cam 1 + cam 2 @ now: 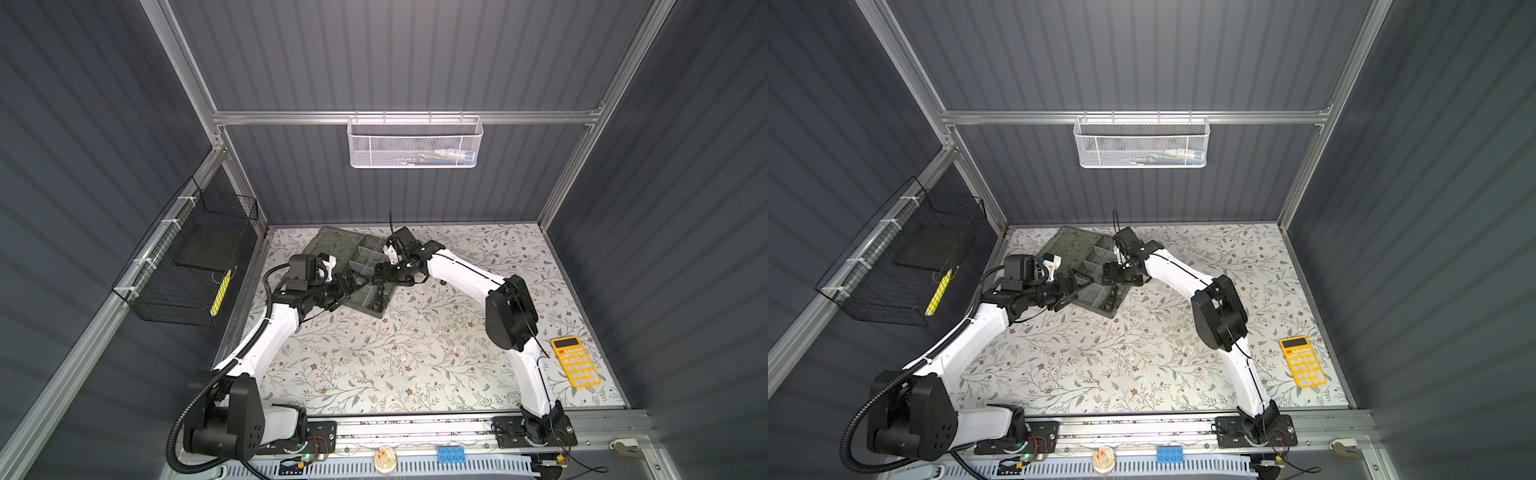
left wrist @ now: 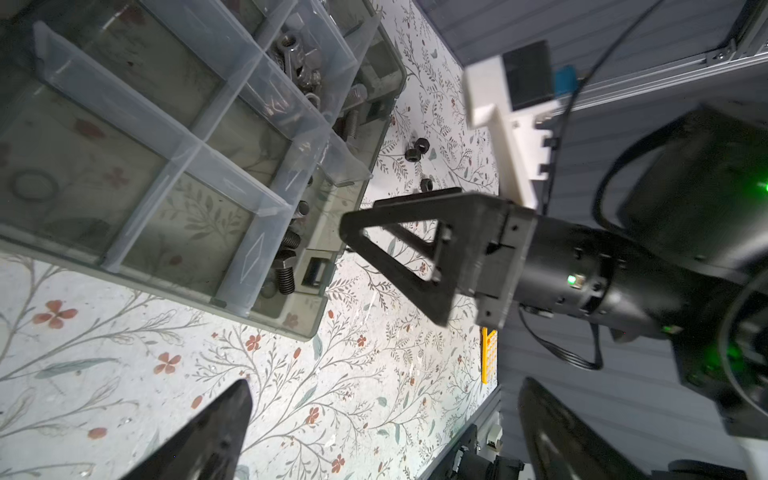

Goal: Sort the screws and nuts into containers
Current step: 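Lower the bolt into the compartment and open the right gripper, then move the left gripper over the loose black nuts while the right gripper draws back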

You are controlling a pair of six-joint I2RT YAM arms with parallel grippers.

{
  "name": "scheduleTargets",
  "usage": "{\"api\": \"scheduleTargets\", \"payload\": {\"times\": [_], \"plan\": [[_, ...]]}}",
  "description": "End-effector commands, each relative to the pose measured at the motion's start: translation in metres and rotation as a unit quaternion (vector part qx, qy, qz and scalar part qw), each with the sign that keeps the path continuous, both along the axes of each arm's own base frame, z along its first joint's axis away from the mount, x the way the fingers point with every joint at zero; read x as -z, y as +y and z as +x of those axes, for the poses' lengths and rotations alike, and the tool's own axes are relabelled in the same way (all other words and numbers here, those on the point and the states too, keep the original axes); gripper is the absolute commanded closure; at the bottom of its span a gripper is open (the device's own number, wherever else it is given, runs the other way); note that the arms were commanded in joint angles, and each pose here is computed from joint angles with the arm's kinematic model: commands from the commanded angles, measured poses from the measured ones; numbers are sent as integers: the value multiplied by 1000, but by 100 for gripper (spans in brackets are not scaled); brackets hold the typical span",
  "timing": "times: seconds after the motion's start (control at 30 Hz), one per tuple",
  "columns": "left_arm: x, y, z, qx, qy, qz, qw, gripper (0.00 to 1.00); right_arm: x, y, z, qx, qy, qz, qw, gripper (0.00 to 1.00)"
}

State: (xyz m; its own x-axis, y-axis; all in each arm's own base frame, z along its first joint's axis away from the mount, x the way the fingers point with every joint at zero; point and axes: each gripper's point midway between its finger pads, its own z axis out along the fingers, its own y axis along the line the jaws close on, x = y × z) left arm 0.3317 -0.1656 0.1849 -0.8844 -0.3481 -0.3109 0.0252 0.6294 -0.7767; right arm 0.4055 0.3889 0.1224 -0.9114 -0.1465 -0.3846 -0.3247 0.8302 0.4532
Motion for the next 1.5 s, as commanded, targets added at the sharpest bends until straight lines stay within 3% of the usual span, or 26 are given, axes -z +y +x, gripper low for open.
{"api": "scheduleTargets", "payload": {"times": [0.0,0.3,0.9,1.07,1.27,1.47], "plan": [[-8,4,1,1,-10,13,1000,0,-27,-13,5,11,-43,-2,999,1],[-18,-14,6,11,-27,38,999,0,-38,-64,14,71,-83,-23,994,1],[-10,-126,49,99,-74,170,978,0,-27,-234,-3,242,-72,-43,967,1],[15,-166,61,135,-79,209,965,0,-26,-271,-17,281,-66,-51,956,1],[67,-206,73,180,-58,250,950,0,-20,-299,-38,303,-40,0,952,1],[111,-237,82,213,-52,288,932,0,-11,-319,-53,326,-29,9,945,1]]}}
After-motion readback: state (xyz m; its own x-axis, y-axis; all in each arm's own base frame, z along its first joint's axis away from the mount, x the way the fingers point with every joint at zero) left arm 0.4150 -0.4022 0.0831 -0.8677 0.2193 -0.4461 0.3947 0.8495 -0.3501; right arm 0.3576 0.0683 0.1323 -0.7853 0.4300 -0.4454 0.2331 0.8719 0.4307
